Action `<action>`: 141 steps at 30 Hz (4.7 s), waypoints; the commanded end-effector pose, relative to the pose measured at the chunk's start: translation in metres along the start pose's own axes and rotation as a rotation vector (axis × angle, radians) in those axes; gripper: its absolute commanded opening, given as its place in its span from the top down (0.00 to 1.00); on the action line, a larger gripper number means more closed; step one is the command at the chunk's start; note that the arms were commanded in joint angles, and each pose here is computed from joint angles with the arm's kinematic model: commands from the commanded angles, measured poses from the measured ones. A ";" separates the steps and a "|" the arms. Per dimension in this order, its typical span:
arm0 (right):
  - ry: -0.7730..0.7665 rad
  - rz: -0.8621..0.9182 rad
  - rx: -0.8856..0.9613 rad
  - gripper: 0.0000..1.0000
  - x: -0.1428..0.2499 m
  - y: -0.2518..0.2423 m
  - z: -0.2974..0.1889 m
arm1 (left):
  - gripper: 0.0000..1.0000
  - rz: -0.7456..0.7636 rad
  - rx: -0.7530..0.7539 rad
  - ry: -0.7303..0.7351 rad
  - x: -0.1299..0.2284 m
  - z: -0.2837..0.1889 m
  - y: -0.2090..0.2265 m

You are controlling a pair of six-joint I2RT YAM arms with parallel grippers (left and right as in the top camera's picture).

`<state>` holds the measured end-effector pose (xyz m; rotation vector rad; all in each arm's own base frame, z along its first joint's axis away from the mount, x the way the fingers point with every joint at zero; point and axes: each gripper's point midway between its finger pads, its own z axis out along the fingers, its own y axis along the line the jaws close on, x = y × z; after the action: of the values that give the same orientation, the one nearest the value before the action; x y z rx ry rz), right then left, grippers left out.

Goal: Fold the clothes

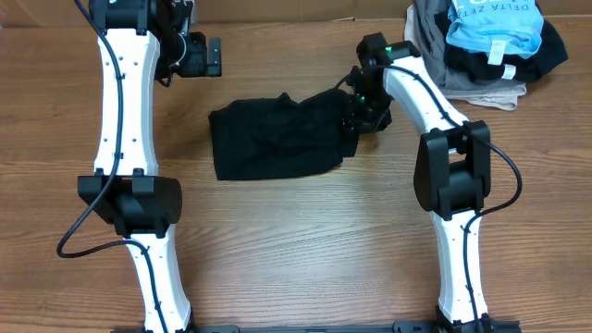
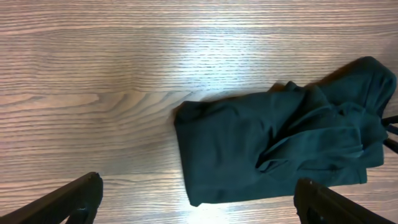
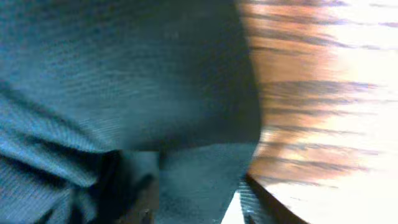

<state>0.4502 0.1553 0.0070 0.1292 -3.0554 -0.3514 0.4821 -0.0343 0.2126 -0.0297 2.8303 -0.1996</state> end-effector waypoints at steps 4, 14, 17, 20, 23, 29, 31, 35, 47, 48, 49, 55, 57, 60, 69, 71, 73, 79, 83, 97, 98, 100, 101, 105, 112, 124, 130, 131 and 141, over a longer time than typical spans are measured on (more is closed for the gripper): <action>-0.016 0.063 0.090 0.96 0.002 -0.017 -0.003 | 0.00 0.045 -0.020 -0.017 0.000 -0.008 0.000; -0.134 0.092 -0.047 0.96 0.005 -0.046 -0.100 | 0.00 0.044 -0.024 -0.007 0.002 -0.007 0.001; -0.186 0.075 -0.116 0.96 0.013 -0.049 -0.137 | 0.00 0.044 -0.024 -0.007 0.002 -0.007 0.001; -0.237 0.034 -0.183 0.96 0.021 -0.043 -0.168 | 0.00 0.044 -0.024 -0.007 0.002 -0.007 0.001; -0.281 -0.017 -0.212 0.96 0.030 -0.033 -0.193 | 0.00 0.044 -0.023 -0.007 0.002 -0.007 0.001; -0.340 -0.134 -0.218 0.96 0.042 0.014 -0.220 | 0.00 0.045 -0.022 -0.008 0.002 -0.007 0.000; -0.337 -0.203 -0.226 0.96 0.044 0.042 -0.215 | 0.00 0.045 -0.022 -0.010 0.001 -0.007 0.000; -0.315 -0.310 -0.232 0.96 0.044 0.090 -0.191 | 0.00 0.045 -0.022 -0.013 0.000 -0.006 0.000; -0.228 -0.509 -0.248 0.96 0.041 0.211 -0.067 | 0.00 0.041 -0.019 0.015 -0.001 0.012 0.002; -0.224 -0.516 -0.251 0.96 0.041 0.217 -0.059 | 0.00 0.040 -0.020 0.020 0.000 0.013 0.002; -0.221 -0.527 -0.255 0.96 0.042 0.224 -0.051 | 0.00 0.039 -0.020 0.024 0.000 0.016 0.002; -0.243 -0.592 -0.297 0.96 0.045 0.260 -0.026 | 0.00 0.036 -0.021 0.032 -0.001 0.023 0.003; -0.253 -0.601 -0.301 0.96 0.045 0.264 -0.026 | 0.00 0.036 -0.021 0.029 -0.002 0.023 0.003; -0.249 -0.596 -0.298 0.74 0.045 0.263 -0.030 | 0.00 0.036 -0.021 0.031 -0.001 0.023 0.003; -0.272 -0.443 -0.238 0.14 0.024 0.211 -0.121 | 0.00 0.036 -0.021 0.032 -0.001 0.023 0.003; -0.279 -0.401 -0.208 0.13 0.022 0.192 -0.141 | 0.00 0.036 -0.021 0.032 -0.001 0.023 0.003; -0.279 -0.304 -0.137 0.03 0.019 0.161 -0.157 | 0.00 0.037 -0.021 0.033 -0.001 0.023 0.003; -0.170 -0.241 -0.058 0.01 0.025 0.099 -0.150 | 0.00 0.040 -0.021 0.035 0.000 0.023 0.003; -0.101 -0.278 -0.063 0.06 0.031 0.092 -0.127 | 0.00 0.040 -0.021 0.034 0.000 0.023 0.003; -0.219 -0.293 -0.106 0.61 0.000 0.134 -0.073 | 0.00 0.024 -0.020 0.026 -0.003 0.023 0.003; -0.240 -0.291 -0.109 0.72 -0.004 0.138 -0.074 | 0.00 0.018 -0.020 0.023 -0.003 0.023 0.003; -0.269 -0.294 -0.116 0.88 -0.009 0.145 -0.075 | 0.01 0.018 -0.020 0.022 -0.003 0.023 0.003; -0.278 -0.292 -0.122 0.96 -0.010 0.149 -0.075 | 0.00 0.018 -0.020 0.023 -0.003 0.023 0.003; -0.312 -0.343 -0.129 0.96 -0.009 0.173 -0.073 | 0.00 0.019 -0.021 0.021 -0.004 0.023 0.003; -0.338 -0.369 -0.074 0.96 -0.010 0.199 -0.042 | 0.00 0.019 -0.021 0.019 -0.004 0.023 0.003; -0.182 -0.229 -0.007 0.00 -0.010 0.153 0.023 | 0.00 0.020 -0.022 0.017 -0.005 0.023 0.003; -0.219 -0.189 -0.051 0.00 -0.013 0.145 -0.051 | 0.00 0.021 -0.024 0.002 -0.008 0.024 0.003; -0.222 -0.193 -0.049 0.00 -0.011 0.142 -0.062 | 0.00 0.022 -0.024 0.000 -0.009 0.024 0.003; -0.069 -0.210 0.080 0.00 0.021 0.090 -0.064 | 0.00 0.023 -0.022 -0.019 -0.014 0.023 0.003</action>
<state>0.4312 0.2313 0.0817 0.3760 -3.1229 -0.2931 0.4993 -0.0328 0.1994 -0.0066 2.8079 -0.1795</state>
